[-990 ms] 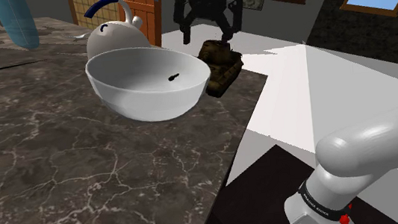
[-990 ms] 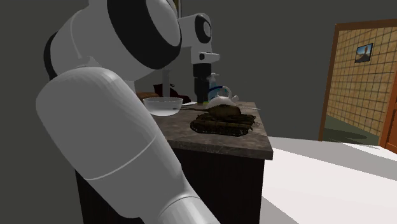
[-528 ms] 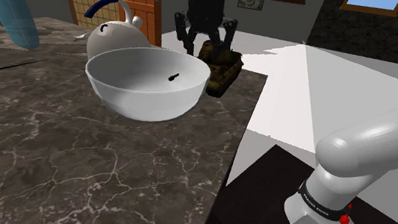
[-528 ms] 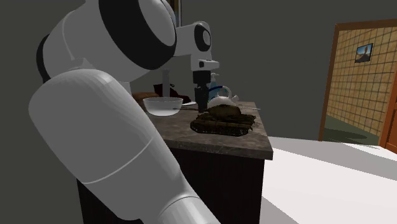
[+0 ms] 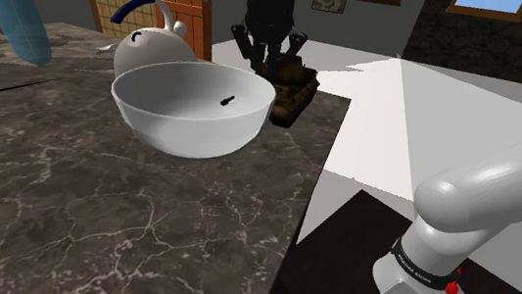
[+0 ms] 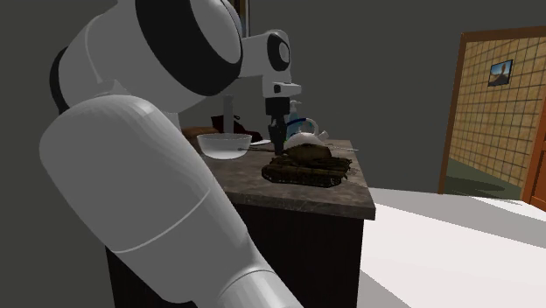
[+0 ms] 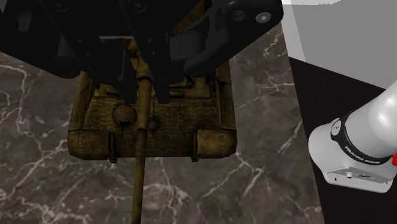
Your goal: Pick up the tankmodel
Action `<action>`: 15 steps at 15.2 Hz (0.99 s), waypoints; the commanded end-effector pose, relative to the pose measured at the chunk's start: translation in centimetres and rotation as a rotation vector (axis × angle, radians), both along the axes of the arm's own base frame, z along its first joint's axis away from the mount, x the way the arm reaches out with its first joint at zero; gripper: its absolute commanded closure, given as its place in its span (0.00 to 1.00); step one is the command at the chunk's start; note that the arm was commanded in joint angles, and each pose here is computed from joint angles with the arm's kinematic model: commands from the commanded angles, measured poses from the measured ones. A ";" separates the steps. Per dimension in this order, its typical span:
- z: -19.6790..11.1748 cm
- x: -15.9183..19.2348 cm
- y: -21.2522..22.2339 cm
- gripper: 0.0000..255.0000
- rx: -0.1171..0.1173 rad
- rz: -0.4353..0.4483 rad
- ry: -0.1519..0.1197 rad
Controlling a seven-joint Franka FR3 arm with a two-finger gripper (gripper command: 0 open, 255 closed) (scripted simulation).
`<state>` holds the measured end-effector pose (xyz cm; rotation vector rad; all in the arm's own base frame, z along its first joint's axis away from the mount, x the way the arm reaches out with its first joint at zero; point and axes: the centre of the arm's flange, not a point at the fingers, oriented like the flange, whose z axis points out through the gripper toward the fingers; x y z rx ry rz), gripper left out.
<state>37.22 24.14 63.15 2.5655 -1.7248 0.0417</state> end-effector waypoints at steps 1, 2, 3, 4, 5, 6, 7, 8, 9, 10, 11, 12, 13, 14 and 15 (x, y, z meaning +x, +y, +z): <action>0.0 0.0 0.0 1.00 0.000 0.000 0.001; 0.5 0.0 0.0 1.00 0.000 0.000 0.001; 1.0 0.0 0.0 1.00 0.000 0.000 0.001; 1.6 0.0 0.0 1.00 0.000 0.000 0.001; 2.1 0.0 0.0 1.00 0.000 0.000 0.001; 2.6 0.0 0.0 1.00 0.000 0.000 0.001; 3.2 0.0 0.0 1.00 0.000 0.000 0.001; 3.7 0.0 0.0 1.00 0.000 0.000 0.001; 4.2 0.0 0.0 1.00 0.000 0.000 0.001; 4.7 0.0 0.0 1.00 0.000 0.000 0.001; 5.3 0.0 0.0 1.00 0.000 0.000 0.001; 5.8 0.0 0.0 1.00 0.000 0.000 0.001; 6.3 0.0 0.0 1.00 0.000 0.000 0.001; 6.9 0.0 0.0 1.00 0.000 0.000 0.001; 7.4 0.0 0.0 1.00 0.000 0.000 0.001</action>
